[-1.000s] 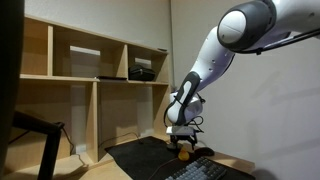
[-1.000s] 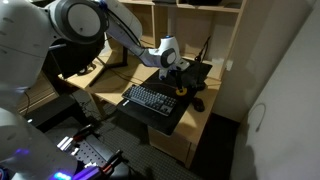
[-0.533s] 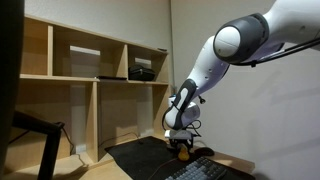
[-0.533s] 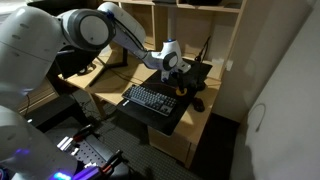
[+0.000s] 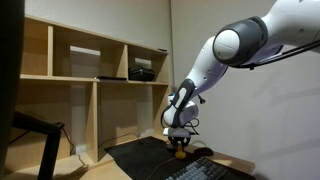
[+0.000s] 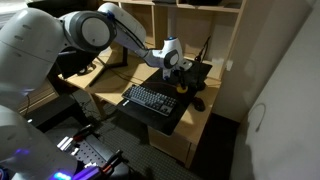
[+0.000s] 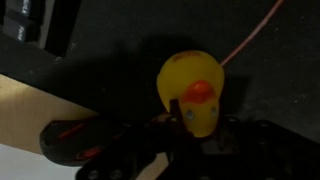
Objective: Place the rubber duck on the top shelf
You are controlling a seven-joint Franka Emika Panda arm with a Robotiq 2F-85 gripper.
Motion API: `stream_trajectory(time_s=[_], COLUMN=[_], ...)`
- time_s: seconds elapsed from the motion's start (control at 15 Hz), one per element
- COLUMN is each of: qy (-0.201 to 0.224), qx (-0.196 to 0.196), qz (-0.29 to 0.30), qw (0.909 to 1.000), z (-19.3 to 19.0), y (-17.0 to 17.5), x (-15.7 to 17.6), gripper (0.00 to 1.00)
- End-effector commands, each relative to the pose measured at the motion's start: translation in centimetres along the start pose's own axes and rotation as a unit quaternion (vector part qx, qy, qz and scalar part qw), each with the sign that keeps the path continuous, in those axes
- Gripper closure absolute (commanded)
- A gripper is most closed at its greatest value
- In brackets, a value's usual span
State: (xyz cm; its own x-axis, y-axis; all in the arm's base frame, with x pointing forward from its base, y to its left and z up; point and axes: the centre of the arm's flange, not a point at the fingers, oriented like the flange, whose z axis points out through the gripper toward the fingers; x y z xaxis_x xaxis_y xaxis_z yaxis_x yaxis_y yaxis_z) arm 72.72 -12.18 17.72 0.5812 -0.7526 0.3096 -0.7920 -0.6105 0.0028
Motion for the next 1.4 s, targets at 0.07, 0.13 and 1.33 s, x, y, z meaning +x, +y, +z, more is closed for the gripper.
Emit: stream_trajectory(time_s=[0.07,0.13,1.33], qy=[-0.004,-0.001,0.078], qx=[0.031,0.039,0.261], qz=[-0.06,-0.073,-0.173], qw=[0.9977,0.9966,0.9464], z=[-5.5,-6.9,-28.8], y=[0.4,0.5,-8.0], x=[-1.3,-1.6,-9.7], gripper=[0.94,0.95,0.94])
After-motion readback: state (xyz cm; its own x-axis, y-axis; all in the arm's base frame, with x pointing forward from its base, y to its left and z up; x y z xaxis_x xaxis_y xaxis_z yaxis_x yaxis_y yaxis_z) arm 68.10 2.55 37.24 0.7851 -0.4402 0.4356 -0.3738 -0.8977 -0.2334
